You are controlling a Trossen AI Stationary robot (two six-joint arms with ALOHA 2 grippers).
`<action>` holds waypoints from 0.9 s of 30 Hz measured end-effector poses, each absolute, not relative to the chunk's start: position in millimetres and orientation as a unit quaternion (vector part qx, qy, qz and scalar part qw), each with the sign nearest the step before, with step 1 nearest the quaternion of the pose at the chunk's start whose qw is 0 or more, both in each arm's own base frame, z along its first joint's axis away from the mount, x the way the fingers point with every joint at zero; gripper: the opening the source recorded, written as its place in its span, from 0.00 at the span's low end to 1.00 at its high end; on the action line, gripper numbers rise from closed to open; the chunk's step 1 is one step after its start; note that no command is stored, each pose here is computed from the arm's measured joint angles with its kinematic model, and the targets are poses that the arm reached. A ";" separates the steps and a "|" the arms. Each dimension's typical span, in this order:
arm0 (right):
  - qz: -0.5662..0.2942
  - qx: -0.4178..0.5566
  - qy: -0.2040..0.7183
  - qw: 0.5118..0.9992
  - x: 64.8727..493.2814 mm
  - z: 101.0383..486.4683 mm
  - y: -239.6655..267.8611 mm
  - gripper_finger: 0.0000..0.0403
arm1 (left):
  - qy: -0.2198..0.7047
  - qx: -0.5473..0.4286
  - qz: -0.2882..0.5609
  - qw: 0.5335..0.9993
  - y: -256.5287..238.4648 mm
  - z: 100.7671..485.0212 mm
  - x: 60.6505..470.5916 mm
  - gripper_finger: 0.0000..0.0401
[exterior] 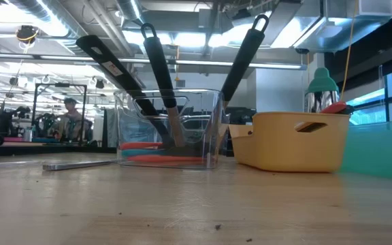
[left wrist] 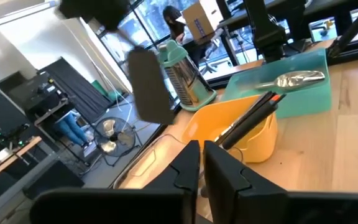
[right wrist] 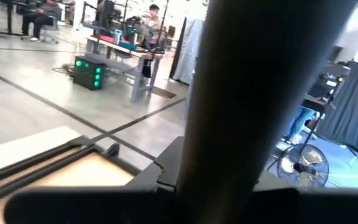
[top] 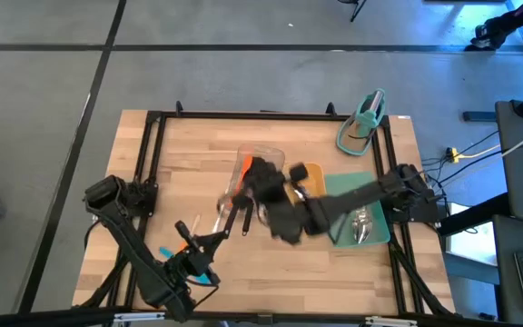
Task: Pick & Place Kitchen Items
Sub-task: Put the black spatula into the transparent bin
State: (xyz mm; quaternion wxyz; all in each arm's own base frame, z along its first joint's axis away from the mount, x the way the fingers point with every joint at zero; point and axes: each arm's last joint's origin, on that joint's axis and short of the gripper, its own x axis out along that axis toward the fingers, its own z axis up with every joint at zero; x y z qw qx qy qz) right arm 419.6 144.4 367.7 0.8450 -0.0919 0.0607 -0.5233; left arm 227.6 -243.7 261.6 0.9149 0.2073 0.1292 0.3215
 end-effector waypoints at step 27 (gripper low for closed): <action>-0.519 -0.052 0.033 0.852 338.4 306.7 142.0 0.14 | 0.164 0.186 0.378 0.892 -214.7 260.1 254.9 0.02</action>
